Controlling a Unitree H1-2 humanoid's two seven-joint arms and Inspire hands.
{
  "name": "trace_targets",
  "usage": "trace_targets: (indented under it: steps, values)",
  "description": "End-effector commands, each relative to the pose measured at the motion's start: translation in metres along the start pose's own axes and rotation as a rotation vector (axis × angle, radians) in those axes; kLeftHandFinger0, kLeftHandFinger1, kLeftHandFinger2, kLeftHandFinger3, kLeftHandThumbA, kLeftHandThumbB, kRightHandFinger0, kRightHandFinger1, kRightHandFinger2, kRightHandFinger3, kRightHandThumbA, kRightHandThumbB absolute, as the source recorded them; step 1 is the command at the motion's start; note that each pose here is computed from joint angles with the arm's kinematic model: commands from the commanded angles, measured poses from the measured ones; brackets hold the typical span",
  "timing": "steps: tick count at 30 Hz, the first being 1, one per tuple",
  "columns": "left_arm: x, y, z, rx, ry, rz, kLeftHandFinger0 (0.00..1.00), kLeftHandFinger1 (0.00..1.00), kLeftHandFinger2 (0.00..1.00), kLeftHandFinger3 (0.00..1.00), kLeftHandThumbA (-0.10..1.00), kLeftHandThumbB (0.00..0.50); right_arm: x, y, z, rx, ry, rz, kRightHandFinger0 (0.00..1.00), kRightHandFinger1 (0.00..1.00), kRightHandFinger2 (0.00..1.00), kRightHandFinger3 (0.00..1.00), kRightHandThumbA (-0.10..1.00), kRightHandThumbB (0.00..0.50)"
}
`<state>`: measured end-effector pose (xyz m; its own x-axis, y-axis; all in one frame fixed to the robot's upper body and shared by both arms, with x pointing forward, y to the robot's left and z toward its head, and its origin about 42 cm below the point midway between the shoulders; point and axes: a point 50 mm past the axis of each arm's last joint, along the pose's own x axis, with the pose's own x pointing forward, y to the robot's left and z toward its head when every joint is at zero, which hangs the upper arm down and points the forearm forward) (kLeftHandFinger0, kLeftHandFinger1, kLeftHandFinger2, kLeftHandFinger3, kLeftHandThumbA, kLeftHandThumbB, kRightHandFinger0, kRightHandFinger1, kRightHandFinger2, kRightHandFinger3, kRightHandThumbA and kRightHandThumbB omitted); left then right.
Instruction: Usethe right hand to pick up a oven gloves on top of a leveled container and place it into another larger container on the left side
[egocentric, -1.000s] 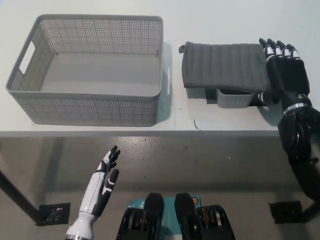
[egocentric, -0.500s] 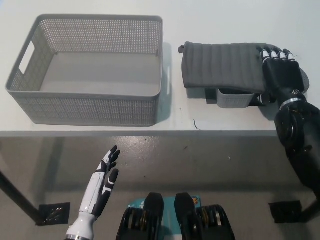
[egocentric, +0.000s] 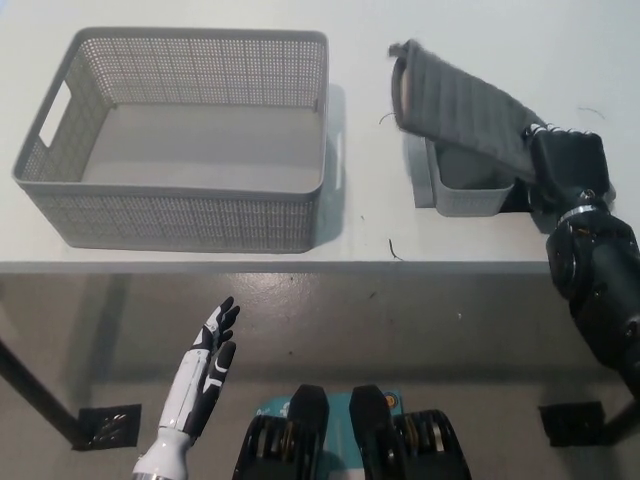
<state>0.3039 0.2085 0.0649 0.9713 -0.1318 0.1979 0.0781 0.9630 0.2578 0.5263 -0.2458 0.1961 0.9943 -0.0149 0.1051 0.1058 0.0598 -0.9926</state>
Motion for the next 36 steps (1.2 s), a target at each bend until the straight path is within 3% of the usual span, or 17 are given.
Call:
trace_targets:
  steps: [1, 3, 5, 8, 10, 14, 16, 18, 20, 22, 24, 26, 28, 30, 31, 32, 36]
  values:
    - [0.014, 0.002, 0.015, -0.007, -0.088, 0.01, 1.0, 1.0, 1.0, 1.0, 1.0, 0.123, 0.023, -0.056, 0.018, 0.204, -0.172, -0.461, 0.0, 0.09, 0.38, 0.36, -0.1, 0.128]
    - [0.013, 0.002, 0.016, -0.008, -0.09, 0.011, 1.0, 1.0, 1.0, 1.0, 1.0, 0.117, 0.022, -0.056, 0.019, 0.222, -0.178, -0.472, 0.0, 0.07, 0.38, 0.2, -0.1, 0.149]
    - [0.012, 0.002, 0.015, -0.007, -0.091, 0.012, 1.0, 1.0, 1.0, 1.0, 1.0, 0.116, 0.022, -0.055, 0.019, 0.217, -0.182, -0.483, 0.0, 0.08, 0.4, 0.19, -0.1, 0.146]
    - [0.014, 0.002, 0.016, -0.009, -0.093, 0.011, 1.0, 1.0, 1.0, 1.0, 1.0, 0.109, 0.022, -0.058, 0.018, 0.212, -0.19, -0.511, 0.0, 0.15, 0.51, 0.07, -0.1, 0.146]
    - [0.015, 0.002, 0.016, -0.007, -0.094, 0.01, 1.0, 1.0, 1.0, 1.0, 1.0, 0.116, 0.023, -0.066, 0.016, 0.222, -0.215, -0.537, 0.0, 0.21, 0.6, 0.09, -0.1, 0.153]
    - [0.018, 0.004, 0.017, -0.002, -0.1, 0.01, 1.0, 1.0, 1.0, 1.0, 1.0, 0.118, 0.025, -0.09, 0.017, 0.22, -0.221, -0.62, 0.0, 0.29, 0.74, 0.63, -0.1, 0.192]
    - [0.018, 0.003, 0.017, -0.002, -0.1, 0.012, 1.0, 1.0, 1.0, 1.0, 1.0, 0.114, 0.024, -0.11, 0.018, 0.238, -0.25, -0.691, 0.0, 0.33, 0.79, 0.74, -0.1, 0.189]
    - [0.018, 0.004, 0.017, -0.003, -0.101, 0.015, 1.0, 1.0, 1.0, 1.0, 1.0, 0.106, 0.024, -0.126, 0.019, 0.207, -0.279, -0.761, 0.0, 0.36, 0.76, 0.81, -0.1, 0.197]
    - [0.018, 0.004, 0.017, -0.008, -0.101, 0.018, 1.0, 1.0, 1.0, 1.0, 1.0, 0.106, 0.022, -0.149, 0.02, 0.222, -0.293, -0.796, 0.0, 0.43, 0.78, 0.95, -0.1, 0.175]
    - [0.018, 0.003, 0.017, -0.005, -0.102, 0.017, 1.0, 1.0, 1.0, 1.0, 1.0, 0.104, 0.019, -0.165, 0.022, 0.259, -0.297, -0.805, 0.0, 0.46, 0.78, 0.97, -0.1, 0.169]
    - [0.018, 0.003, 0.017, -0.012, -0.1, 0.021, 1.0, 1.0, 1.0, 1.0, 1.0, 0.109, 0.013, -0.191, 0.029, 0.247, -0.322, -0.883, 0.0, 0.44, 0.75, 0.92, -0.1, 0.224]
    - [0.018, 0.003, 0.016, -0.012, -0.097, 0.016, 1.0, 1.0, 1.0, 1.0, 1.0, 0.112, 0.011, -0.207, 0.037, 0.237, -0.353, -0.935, 0.0, 0.34, 0.7, 0.86, -0.1, 0.226]
    - [0.018, 0.004, 0.017, -0.01, -0.097, 0.017, 1.0, 1.0, 1.0, 1.0, 1.0, 0.11, 0.01, -0.213, 0.043, 0.251, -0.361, -0.927, 0.0, 0.34, 0.72, 0.85, -0.1, 0.212]
    - [0.018, 0.004, 0.017, -0.01, -0.095, 0.015, 1.0, 1.0, 1.0, 1.0, 1.0, 0.11, 0.009, -0.223, 0.056, 0.268, -0.392, -0.919, 0.0, 0.29, 0.71, 0.8, -0.1, 0.252]
    - [0.018, 0.004, 0.017, -0.009, -0.093, 0.015, 1.0, 1.0, 1.0, 1.0, 1.0, 0.111, 0.007, -0.224, 0.061, 0.277, -0.399, -0.904, 0.0, 0.23, 0.65, 0.67, -0.1, 0.294]
    - [0.017, 0.004, 0.016, -0.009, -0.094, 0.015, 1.0, 1.0, 1.0, 1.0, 1.0, 0.106, 0.006, -0.226, 0.069, 0.283, -0.407, -0.885, 0.0, 0.2, 0.6, 0.49, -0.1, 0.292]
    - [0.017, 0.004, 0.016, -0.005, -0.095, 0.014, 1.0, 1.0, 1.0, 1.0, 1.0, 0.104, 0.011, -0.227, 0.095, 0.269, -0.462, -0.866, 0.0, 0.22, 0.65, 0.39, -0.1, 0.276]
